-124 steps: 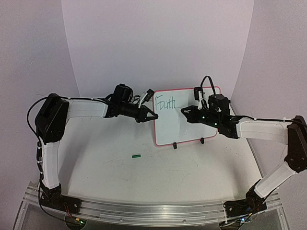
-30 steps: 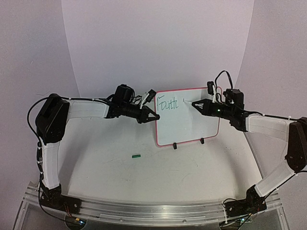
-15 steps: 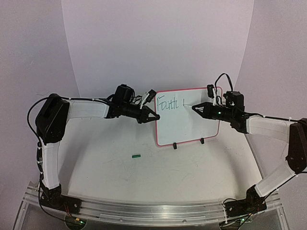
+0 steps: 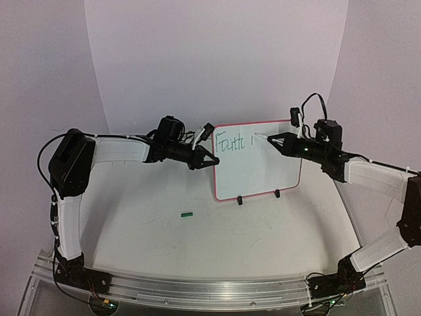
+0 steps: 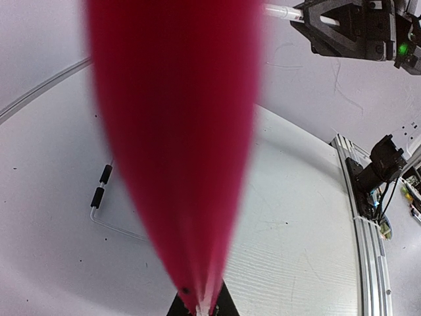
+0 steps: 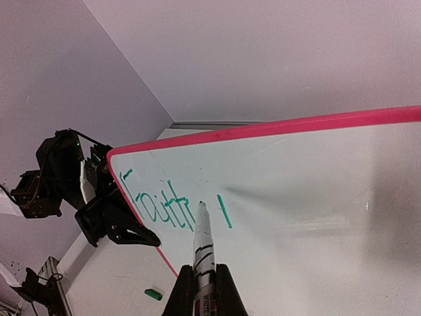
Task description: Write a sentence on the whiteboard
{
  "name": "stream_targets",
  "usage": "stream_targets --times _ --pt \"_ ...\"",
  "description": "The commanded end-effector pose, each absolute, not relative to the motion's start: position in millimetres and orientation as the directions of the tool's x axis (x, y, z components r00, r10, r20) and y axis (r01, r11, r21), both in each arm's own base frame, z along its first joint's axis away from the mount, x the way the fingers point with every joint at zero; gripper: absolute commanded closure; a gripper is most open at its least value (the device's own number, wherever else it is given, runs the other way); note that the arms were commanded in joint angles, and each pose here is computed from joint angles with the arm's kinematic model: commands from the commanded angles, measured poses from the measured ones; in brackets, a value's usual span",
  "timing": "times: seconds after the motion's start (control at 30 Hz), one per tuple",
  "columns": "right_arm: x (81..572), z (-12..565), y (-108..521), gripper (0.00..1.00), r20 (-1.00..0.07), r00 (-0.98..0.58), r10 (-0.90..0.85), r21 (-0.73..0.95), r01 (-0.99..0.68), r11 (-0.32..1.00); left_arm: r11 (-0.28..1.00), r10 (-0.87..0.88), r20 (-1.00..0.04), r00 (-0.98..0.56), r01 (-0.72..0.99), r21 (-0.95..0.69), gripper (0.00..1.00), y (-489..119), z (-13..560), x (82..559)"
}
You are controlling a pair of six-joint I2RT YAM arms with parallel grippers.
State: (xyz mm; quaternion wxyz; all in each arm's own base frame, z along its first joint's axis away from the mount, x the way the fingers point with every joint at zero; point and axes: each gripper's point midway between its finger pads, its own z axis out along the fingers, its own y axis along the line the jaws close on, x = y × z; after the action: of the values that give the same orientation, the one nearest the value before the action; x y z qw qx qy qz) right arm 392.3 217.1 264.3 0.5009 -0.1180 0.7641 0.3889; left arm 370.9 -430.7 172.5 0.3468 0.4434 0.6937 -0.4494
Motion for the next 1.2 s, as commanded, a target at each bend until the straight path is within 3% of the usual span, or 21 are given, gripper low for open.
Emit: stream_targets --times 0.0,0.9,1.17 --pt "407 287 219 1.00 -0.885 -0.407 0.226 0.444 -0.591 0.673 0.215 0.464 -0.738 -0.490 0.870 -0.443 1.00 -428 113 332" --pt "423 275 226 1.00 -0.876 -0.430 0.220 0.454 -0.577 0.679 0.213 0.464 -0.735 -0.495 0.868 -0.449 1.00 -429 110 332" --pt "397 300 224 1.00 -0.898 -0.380 0.222 0.428 -0.633 0.645 0.214 0.464 -0.734 -0.496 0.866 -0.451 1.00 -429 110 332"
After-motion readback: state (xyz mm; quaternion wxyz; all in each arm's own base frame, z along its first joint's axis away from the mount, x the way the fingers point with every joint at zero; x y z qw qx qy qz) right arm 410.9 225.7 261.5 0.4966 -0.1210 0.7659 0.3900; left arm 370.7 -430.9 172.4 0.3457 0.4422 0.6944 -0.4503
